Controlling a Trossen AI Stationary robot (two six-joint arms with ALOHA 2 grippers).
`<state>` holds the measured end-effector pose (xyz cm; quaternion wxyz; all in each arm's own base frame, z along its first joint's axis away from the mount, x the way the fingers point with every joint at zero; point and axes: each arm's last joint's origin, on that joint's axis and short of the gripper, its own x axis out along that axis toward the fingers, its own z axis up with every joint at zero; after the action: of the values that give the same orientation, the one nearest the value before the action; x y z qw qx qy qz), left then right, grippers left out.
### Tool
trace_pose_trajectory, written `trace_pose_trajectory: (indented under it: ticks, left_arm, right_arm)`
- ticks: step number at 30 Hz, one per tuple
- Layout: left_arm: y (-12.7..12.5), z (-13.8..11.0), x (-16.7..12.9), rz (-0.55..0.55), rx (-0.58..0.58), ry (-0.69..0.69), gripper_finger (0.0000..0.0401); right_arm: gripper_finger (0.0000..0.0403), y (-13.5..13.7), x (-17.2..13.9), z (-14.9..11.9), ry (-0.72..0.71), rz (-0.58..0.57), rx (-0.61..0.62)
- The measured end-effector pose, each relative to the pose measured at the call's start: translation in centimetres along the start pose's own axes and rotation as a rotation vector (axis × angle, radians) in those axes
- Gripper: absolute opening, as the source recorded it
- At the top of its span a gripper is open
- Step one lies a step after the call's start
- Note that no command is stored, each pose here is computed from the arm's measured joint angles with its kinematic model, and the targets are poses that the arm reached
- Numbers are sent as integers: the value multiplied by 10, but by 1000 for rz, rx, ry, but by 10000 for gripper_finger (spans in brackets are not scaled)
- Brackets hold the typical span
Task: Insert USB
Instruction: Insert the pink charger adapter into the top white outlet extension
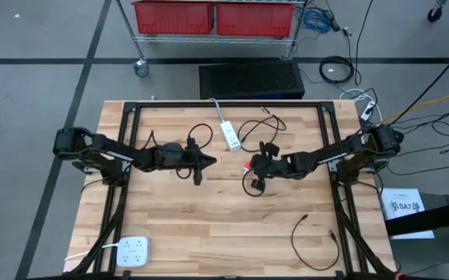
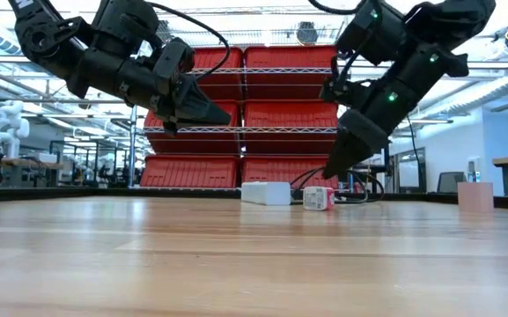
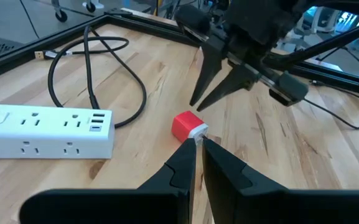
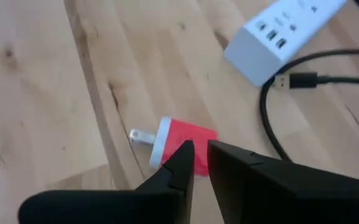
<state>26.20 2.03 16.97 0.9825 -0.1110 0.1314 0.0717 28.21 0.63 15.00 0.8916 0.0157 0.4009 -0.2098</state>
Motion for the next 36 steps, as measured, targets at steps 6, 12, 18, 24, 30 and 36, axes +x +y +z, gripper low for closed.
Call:
trace_pose_trajectory:
  ticks: [6,12,18,24,30,36]
  left_arm:
    - [0,0,0,0,0,-1,35]
    - [0,0,0,0,0,0,35]
    - [0,0,0,0,0,-1,35]
    - [0,0,0,0,0,0,35]
    - [0,0,0,0,0,0,35]
    - [0,0,0,0,0,0,35]
  right_arm:
    - [38,-2,1,-3,46,27,27]
    - [38,0,0,-2,28,34,46]
    - [38,-3,5,0,18,27,44]
    - [37,-1,19,-11,90,35,26]
    - [37,10,19,-17,105,53,35]
    - [41,16,15,-7,8,95,23]
